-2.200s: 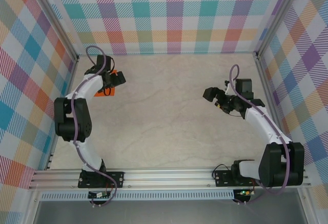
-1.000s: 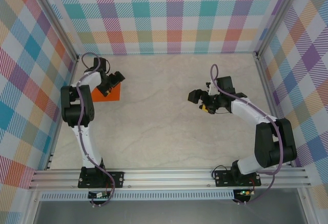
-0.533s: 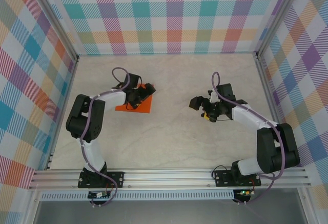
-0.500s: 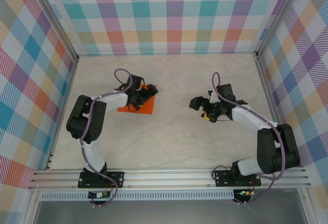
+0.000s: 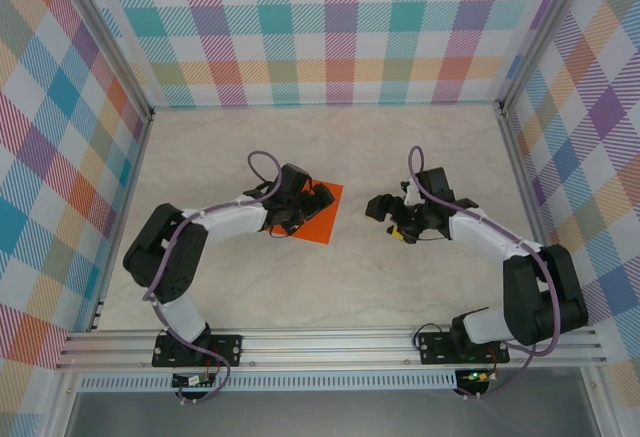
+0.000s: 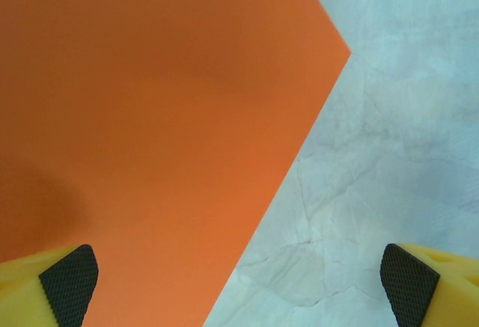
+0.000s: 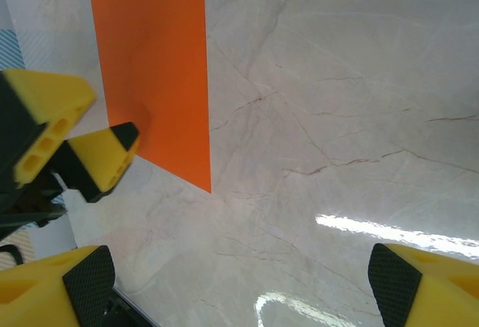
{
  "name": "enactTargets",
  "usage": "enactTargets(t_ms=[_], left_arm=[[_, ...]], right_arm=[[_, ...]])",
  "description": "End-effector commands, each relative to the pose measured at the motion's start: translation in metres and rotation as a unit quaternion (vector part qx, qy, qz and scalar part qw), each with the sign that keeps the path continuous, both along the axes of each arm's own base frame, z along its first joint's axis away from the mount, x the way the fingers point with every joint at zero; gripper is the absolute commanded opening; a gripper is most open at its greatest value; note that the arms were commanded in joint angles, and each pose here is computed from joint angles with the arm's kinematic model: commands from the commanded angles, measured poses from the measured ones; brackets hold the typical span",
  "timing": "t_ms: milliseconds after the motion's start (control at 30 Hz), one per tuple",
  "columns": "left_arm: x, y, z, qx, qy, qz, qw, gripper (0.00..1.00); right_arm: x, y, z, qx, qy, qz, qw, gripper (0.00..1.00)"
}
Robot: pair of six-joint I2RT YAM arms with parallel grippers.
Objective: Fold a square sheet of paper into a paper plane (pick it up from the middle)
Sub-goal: Move the square sheet of paper to the center of the table.
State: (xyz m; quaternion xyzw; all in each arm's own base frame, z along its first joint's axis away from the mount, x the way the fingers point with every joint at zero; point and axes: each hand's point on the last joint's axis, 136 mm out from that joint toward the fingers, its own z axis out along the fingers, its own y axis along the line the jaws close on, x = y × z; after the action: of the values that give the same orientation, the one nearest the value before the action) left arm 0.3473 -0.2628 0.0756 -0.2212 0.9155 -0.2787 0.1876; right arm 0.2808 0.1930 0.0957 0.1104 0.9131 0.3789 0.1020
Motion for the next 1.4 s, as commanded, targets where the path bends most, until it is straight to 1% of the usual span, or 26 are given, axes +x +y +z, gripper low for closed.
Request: enactTargets(t_ms=[0, 100, 200, 300, 433, 533, 633, 700, 800, 833, 867, 1000, 1200, 1267, 1367], left_arm=[[0.001, 0.048, 0.039, 0.069, -0.061, 0.032, 0.995, 1.00], [-0.004, 0.086, 0.044, 0.082, -0.063, 0.061, 0.993, 1.00], [-0.018, 0.121, 0.042, 0.103, -0.055, 0.079, 0.990, 1.00], [-0.029, 0.144, 0.039, 0.097, -0.047, 0.097, 0.989, 1.00], [-0.039, 0.160, 0.037, 0.095, -0.052, 0.104, 0.989, 1.00], [-0.042, 0.163, 0.041, 0.099, -0.063, 0.096, 0.988, 1.00], [-0.043, 0.166, 0.043, 0.106, -0.074, 0.092, 0.987, 1.00], [-0.043, 0.164, 0.046, 0.100, -0.087, 0.088, 0.987, 1.00], [-0.044, 0.165, 0.047, 0.095, -0.096, 0.091, 0.987, 1.00], [-0.039, 0.163, 0.054, 0.088, -0.113, 0.093, 0.985, 1.00], [-0.039, 0.163, 0.055, 0.086, -0.118, 0.094, 0.985, 1.00], [-0.040, 0.166, 0.061, 0.083, -0.127, 0.102, 0.983, 1.00], [-0.038, 0.160, 0.070, 0.078, -0.167, 0.073, 0.980, 1.00], [-0.037, 0.152, 0.072, 0.066, -0.177, 0.053, 0.981, 1.00], [-0.038, 0.142, 0.067, 0.048, -0.166, 0.031, 0.984, 1.00]], right_arm=[[0.011, 0.021, 0.016, 0.010, -0.011, 0.009, 1.000, 0.89], [0.015, 0.050, 0.018, 0.007, -0.008, 0.034, 0.999, 0.86], [0.019, 0.081, 0.015, -0.002, -0.006, 0.050, 0.999, 0.84], [0.024, 0.111, 0.006, -0.005, 0.007, 0.064, 0.998, 0.81], [0.029, 0.151, -0.007, -0.005, 0.027, 0.095, 0.995, 0.77], [0.032, 0.173, -0.018, -0.015, 0.040, 0.110, 0.993, 0.76], [0.037, 0.184, -0.033, -0.034, 0.058, 0.112, 0.991, 0.76], [0.038, 0.186, -0.045, -0.045, 0.071, 0.113, 0.990, 0.76], [0.034, 0.185, -0.060, -0.058, 0.089, 0.117, 0.987, 0.76], [0.031, 0.181, -0.064, -0.067, 0.094, 0.119, 0.986, 0.76], [0.028, 0.178, -0.067, -0.075, 0.096, 0.121, 0.985, 0.76], [0.005, 0.148, -0.079, -0.118, 0.103, 0.137, 0.978, 0.76], [-0.029, 0.097, -0.079, -0.162, 0.100, 0.177, 0.966, 0.76], [-0.038, 0.082, -0.075, -0.160, 0.093, 0.197, 0.963, 0.76], [-0.047, 0.061, -0.066, -0.166, 0.069, 0.238, 0.954, 0.76]])
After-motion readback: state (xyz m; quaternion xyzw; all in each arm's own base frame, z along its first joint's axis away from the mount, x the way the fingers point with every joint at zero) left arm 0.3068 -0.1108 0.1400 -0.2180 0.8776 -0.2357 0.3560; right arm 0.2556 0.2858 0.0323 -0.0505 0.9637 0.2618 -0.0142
